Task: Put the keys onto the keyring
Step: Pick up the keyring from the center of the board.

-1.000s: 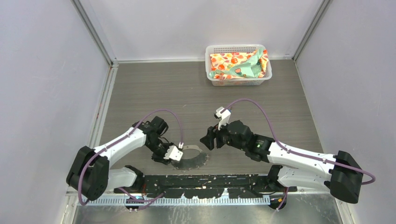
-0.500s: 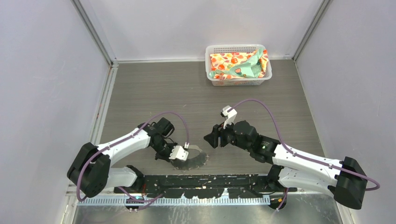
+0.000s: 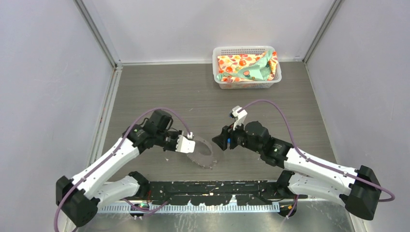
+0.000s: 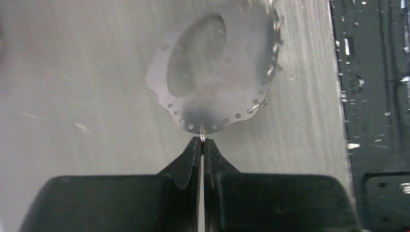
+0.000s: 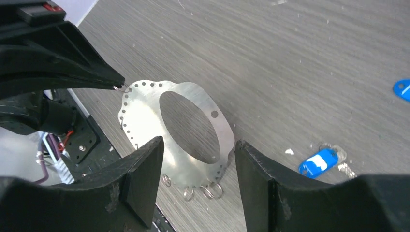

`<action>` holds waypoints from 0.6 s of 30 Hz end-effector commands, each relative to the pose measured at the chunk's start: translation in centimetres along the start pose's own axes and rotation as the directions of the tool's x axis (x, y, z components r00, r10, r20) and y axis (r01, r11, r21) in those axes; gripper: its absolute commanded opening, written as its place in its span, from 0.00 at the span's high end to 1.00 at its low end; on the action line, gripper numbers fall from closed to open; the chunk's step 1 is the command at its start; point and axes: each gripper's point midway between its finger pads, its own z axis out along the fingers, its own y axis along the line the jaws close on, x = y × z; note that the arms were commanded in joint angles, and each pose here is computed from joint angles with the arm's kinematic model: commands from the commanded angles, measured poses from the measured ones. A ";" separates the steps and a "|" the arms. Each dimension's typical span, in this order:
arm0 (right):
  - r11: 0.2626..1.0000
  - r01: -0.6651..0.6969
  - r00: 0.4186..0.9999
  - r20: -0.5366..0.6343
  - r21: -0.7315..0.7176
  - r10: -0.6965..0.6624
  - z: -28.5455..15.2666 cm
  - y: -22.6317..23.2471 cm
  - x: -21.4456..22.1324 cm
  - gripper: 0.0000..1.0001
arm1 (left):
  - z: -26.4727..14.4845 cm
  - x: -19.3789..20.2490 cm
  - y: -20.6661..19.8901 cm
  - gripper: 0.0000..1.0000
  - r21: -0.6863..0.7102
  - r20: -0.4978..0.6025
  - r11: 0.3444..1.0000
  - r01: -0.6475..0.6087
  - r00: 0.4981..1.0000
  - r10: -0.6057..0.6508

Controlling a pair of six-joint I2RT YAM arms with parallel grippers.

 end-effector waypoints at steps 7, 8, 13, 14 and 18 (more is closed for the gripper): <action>0.964 0.173 0.979 0.147 -0.203 -0.144 -2.6 5.4 -10.4 0.31 | -6.7 -8.1 1.9 1.00 -0.214 0.122 0.739 -0.639 0.733 0.669; 0.958 0.187 0.976 0.154 -0.216 -0.156 -2.9 5.8 -11.0 0.30 | -7.0 -8.4 1.8 1.00 -0.234 0.116 0.697 -0.678 0.692 0.712; 0.921 0.205 0.975 0.149 -0.331 -0.163 -3.9 7.3 -12.7 0.27 | -8.7 -11.0 1.4 1.00 -0.351 0.066 0.424 -0.835 0.429 0.901; 0.913 0.203 0.977 0.139 -0.353 -0.163 -3.9 7.5 -12.6 0.26 | -9.0 -11.6 1.3 1.00 -0.373 0.057 0.369 -0.851 0.376 0.925; 0.890 0.185 0.982 0.100 -0.416 -0.158 -3.5 8.1 -12.5 0.26 | -10.1 -13.5 0.7 1.00 -0.435 0.022 0.185 -0.881 0.195 0.981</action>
